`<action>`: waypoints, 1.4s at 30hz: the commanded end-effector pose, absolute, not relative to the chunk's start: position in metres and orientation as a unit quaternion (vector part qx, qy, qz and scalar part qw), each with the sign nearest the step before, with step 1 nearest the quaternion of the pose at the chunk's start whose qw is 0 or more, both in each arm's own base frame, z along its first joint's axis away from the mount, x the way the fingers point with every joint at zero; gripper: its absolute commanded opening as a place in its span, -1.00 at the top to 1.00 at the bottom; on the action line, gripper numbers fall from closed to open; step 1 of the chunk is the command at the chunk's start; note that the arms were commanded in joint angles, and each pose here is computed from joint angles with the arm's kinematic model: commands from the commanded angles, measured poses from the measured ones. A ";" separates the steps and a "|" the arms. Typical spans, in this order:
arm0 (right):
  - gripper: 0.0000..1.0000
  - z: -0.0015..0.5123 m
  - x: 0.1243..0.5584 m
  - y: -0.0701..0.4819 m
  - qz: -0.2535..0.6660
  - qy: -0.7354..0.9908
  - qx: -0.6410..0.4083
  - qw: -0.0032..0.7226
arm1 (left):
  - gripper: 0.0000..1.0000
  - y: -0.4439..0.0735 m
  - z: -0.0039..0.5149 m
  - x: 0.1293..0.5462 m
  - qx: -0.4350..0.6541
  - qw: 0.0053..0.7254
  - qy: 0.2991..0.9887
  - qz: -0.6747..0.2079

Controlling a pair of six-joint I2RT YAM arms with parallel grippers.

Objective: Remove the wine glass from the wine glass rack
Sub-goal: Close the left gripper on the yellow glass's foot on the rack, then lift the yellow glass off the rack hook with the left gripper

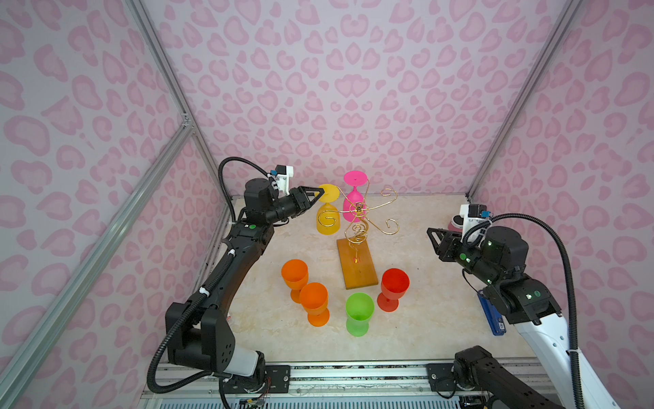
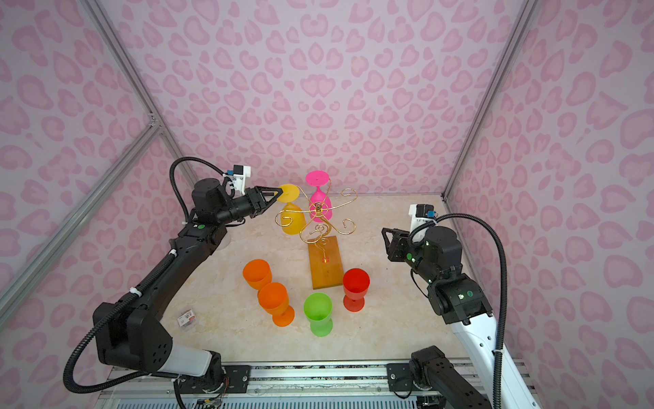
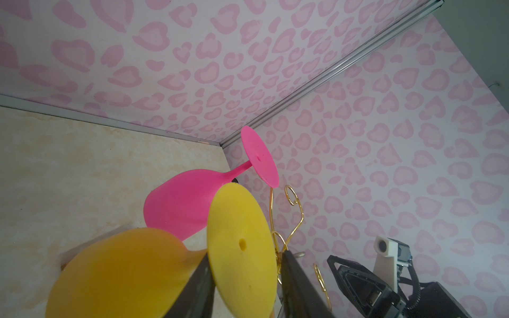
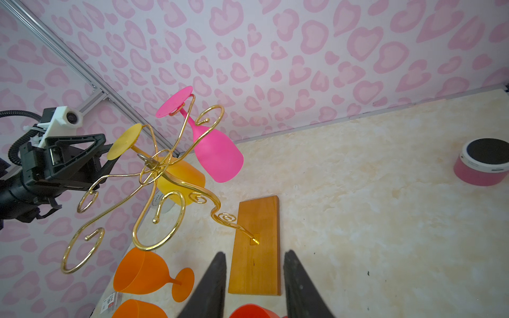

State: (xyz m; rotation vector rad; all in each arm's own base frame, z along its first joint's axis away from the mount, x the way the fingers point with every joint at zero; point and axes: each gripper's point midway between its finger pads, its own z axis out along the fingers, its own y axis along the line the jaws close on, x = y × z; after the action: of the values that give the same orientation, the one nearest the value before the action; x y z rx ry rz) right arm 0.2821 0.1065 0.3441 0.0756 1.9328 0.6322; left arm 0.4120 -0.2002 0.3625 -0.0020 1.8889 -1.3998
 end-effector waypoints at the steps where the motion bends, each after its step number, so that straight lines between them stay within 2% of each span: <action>1: 0.28 0.345 0.284 0.107 0.269 0.804 0.034 0.529 | 0.25 -0.202 0.372 0.413 0.011 0.395 0.732 -0.556; 11: 0.29 0.345 0.283 0.104 0.274 0.802 0.040 0.529 | 0.59 -0.202 0.370 0.414 0.009 0.389 0.734 -0.557; 27: 0.28 0.345 0.282 0.101 0.277 0.800 0.047 0.530 | 0.90 -0.193 0.381 0.413 0.001 0.383 0.724 -0.574; 42: 0.29 0.345 0.282 0.099 0.280 0.799 0.051 0.530 | 0.96 -0.186 0.404 0.422 -0.001 0.392 0.705 -0.591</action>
State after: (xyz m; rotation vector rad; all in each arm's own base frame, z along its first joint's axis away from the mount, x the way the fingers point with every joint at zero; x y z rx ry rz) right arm 0.2812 0.0974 0.3382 0.1323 1.9365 0.6507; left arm 0.4209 -0.1855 0.3840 -0.0550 1.8610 -1.4916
